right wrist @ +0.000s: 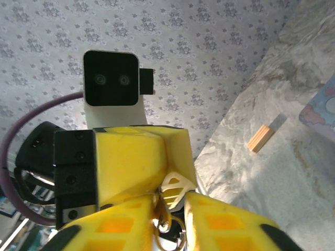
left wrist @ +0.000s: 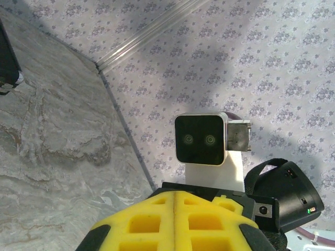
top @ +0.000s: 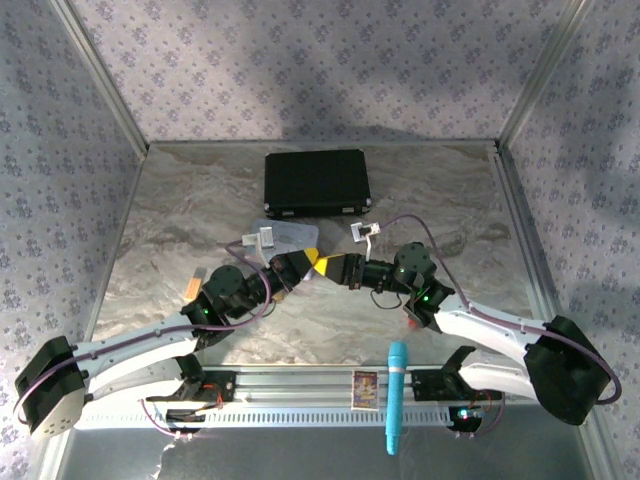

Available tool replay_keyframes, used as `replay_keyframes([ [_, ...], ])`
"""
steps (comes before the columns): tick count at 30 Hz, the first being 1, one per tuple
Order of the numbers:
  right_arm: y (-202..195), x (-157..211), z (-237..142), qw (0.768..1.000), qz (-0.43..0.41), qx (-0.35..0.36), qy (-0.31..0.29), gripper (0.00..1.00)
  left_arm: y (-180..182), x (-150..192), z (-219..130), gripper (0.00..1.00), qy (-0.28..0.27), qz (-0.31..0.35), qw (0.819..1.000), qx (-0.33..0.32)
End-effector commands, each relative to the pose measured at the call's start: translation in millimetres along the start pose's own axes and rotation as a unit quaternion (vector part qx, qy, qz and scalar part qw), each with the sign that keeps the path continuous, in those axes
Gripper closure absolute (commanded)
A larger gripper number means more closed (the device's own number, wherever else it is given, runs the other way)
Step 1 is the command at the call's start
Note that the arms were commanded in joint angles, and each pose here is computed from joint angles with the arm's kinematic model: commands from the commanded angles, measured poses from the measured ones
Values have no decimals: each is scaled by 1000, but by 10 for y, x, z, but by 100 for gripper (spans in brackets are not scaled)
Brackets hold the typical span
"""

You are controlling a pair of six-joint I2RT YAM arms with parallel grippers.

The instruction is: Unlock the padlock with the key

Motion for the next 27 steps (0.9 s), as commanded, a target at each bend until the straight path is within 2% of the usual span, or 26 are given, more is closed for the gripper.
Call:
replay_keyframes([
  [1,138,-60,-11,999,-19,-24,-12,86,-111,-51,-12,100,-11,-5,1000,28],
  [8,134,-50,18,999,-18,-27,-1,100,-26,-19,6,100,-9,-11,1000,13],
  [11,98,-38,3,1000,-14,-20,-3,100,3,-27,-11,100,-14,-15,1000,5],
  [12,89,-36,-4,1000,-14,-17,-3,100,25,-31,-21,95,-16,-16,1000,-2],
  [13,68,-28,-13,1000,-12,-11,0,100,55,-39,-34,79,-19,-19,1000,-15],
  [15,21,1,-35,1000,-10,3,5,100,121,-89,-92,33,-39,-21,998,-44],
  [16,-10,18,-47,1000,-7,12,9,100,151,-121,-137,18,-50,-19,997,-57],
  [19,-104,88,-90,999,-2,39,22,100,270,-226,-317,4,-69,-2,989,-128],
  [23,-222,195,-117,995,-4,83,50,100,524,-287,-564,7,-68,2,973,-222],
  [27,-329,291,-139,990,-2,116,74,100,847,-147,-676,19,6,13,951,-309],
])
Point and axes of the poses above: each hand's point on the last joint's axis, 136 mm out from that joint toward the fingers, its own z axis out along the fingers, its own y axis along the line the jaws close on, x = y × z, the point moved 5 cm from there along -z, back along the fingers, and after that the axes turned 3 degrees about -z, right-handed, at the moved point
